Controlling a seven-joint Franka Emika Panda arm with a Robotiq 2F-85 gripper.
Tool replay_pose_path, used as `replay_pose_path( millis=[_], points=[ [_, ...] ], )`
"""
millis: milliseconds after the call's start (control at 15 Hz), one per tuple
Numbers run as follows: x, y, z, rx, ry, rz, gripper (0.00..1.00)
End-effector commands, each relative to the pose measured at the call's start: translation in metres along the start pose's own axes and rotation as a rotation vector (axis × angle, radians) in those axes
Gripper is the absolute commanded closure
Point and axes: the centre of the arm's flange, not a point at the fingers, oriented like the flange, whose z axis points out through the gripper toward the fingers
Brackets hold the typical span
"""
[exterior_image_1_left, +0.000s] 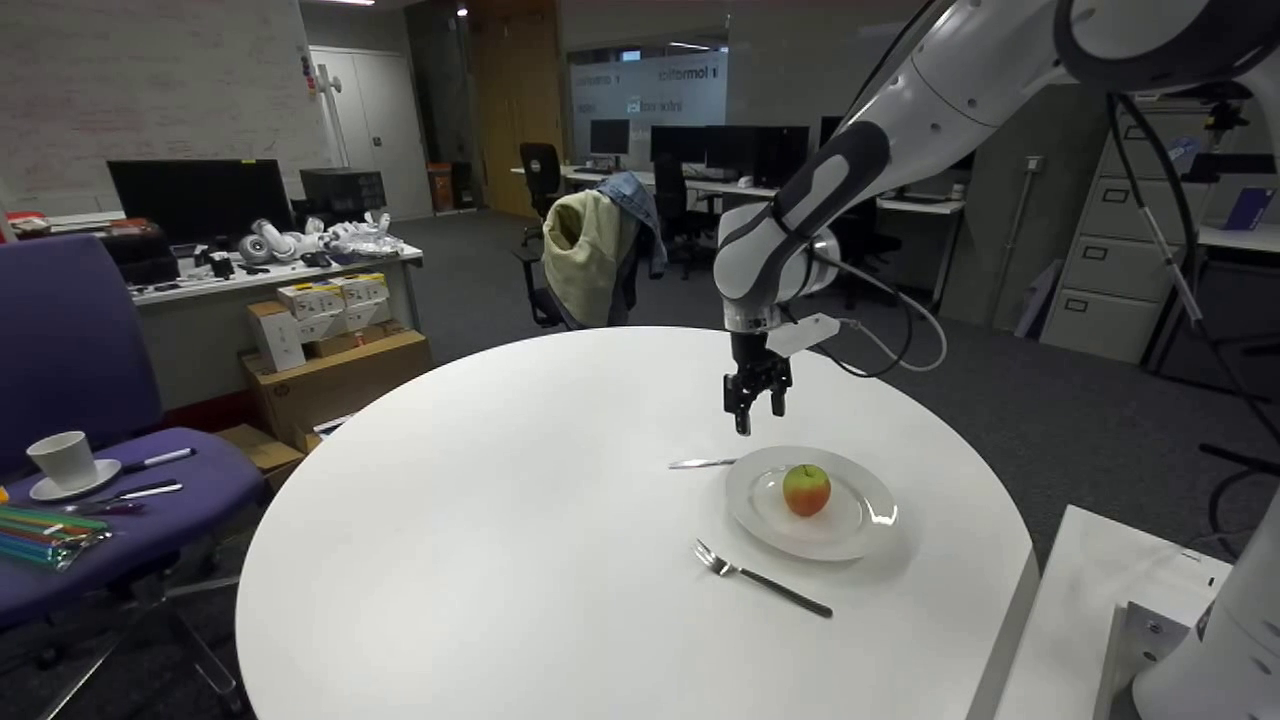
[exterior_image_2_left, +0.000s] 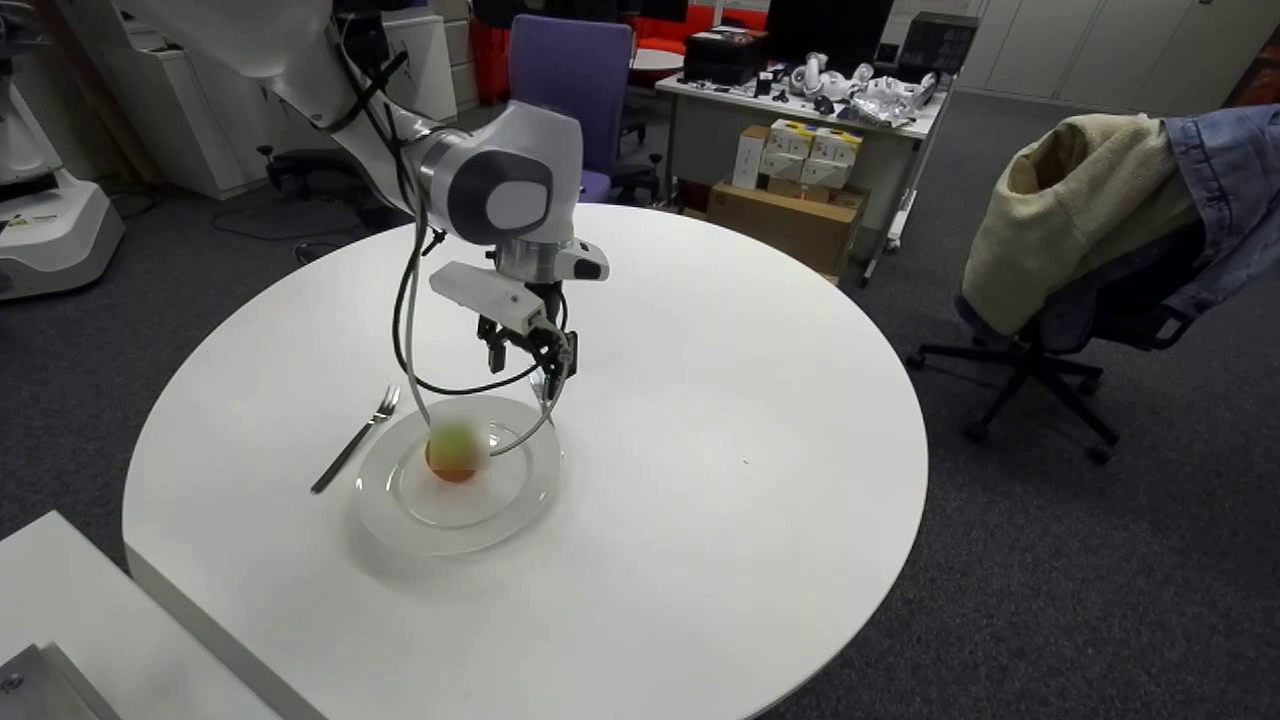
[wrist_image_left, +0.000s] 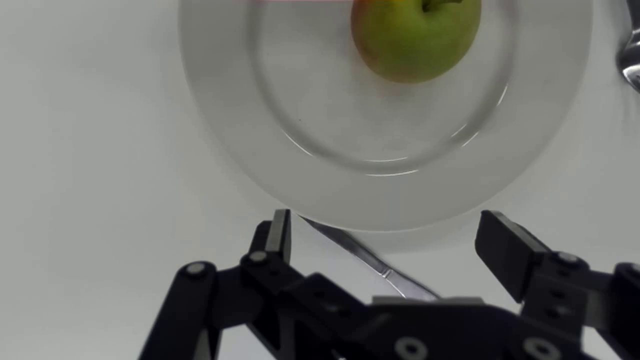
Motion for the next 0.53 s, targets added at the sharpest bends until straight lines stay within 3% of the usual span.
replay_pose_path(
  millis=[0, 67, 133, 467],
  points=[
    [0.001, 0.001, -0.012, -0.095, 0.024, -0.05, 0.0],
    [0.003, 0.0, -0.014, -0.11, 0.038, 0.003, 0.0],
    [0.001, 0.002, -0.002, -0.065, 0.002, -0.025, 0.0],
    [0.003, -0.001, -0.005, -0.084, 0.016, -0.006, 0.0]
  ],
)
